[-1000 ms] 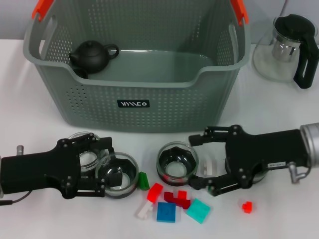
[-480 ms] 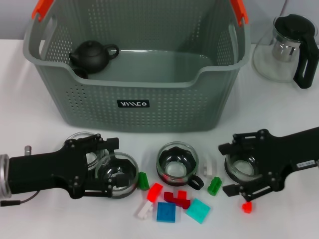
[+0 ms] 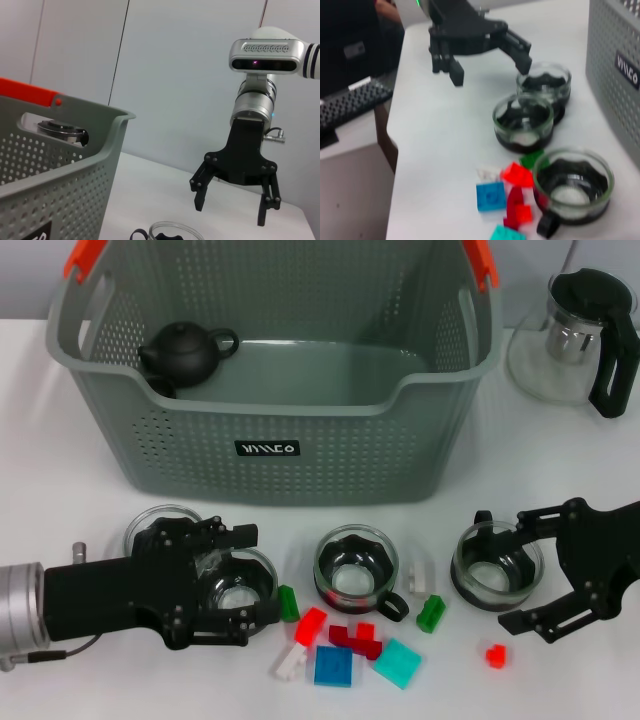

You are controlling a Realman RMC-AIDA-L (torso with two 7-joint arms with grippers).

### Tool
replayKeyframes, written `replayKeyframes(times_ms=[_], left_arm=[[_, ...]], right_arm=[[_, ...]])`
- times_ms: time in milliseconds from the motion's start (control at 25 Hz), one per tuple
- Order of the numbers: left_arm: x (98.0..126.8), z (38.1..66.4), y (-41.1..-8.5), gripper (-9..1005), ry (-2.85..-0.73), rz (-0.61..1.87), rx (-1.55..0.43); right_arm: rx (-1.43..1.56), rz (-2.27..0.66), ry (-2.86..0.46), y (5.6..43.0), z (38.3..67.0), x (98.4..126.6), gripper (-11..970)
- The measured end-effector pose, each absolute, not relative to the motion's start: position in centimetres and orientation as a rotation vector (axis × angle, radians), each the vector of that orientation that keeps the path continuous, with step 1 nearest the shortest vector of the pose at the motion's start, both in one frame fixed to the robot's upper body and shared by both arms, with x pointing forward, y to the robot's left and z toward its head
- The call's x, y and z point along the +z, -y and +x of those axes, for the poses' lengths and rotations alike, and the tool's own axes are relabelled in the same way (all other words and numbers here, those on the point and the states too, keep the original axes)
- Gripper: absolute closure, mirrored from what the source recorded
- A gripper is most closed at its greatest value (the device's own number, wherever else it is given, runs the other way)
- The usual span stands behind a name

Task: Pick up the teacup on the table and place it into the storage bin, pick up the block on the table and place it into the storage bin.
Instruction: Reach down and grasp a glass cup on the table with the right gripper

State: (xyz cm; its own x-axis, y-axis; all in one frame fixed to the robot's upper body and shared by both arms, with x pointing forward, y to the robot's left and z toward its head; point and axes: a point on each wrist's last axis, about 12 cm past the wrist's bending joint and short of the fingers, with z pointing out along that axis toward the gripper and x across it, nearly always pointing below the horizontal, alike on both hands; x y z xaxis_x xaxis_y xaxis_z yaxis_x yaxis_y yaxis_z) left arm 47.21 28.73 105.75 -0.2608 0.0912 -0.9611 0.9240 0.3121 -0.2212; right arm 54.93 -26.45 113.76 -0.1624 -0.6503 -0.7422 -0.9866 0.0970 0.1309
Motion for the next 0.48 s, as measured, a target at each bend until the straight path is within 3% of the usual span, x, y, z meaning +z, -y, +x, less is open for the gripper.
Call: replayKeyframes(times_ms=[480], left_arm=[[105.3, 47.2, -28.1, 63, -1.624, 0.921, -1.091]], right_arm=[[0.738, -1.667, -1.956, 26.2, 56.0, 113.2, 18]])
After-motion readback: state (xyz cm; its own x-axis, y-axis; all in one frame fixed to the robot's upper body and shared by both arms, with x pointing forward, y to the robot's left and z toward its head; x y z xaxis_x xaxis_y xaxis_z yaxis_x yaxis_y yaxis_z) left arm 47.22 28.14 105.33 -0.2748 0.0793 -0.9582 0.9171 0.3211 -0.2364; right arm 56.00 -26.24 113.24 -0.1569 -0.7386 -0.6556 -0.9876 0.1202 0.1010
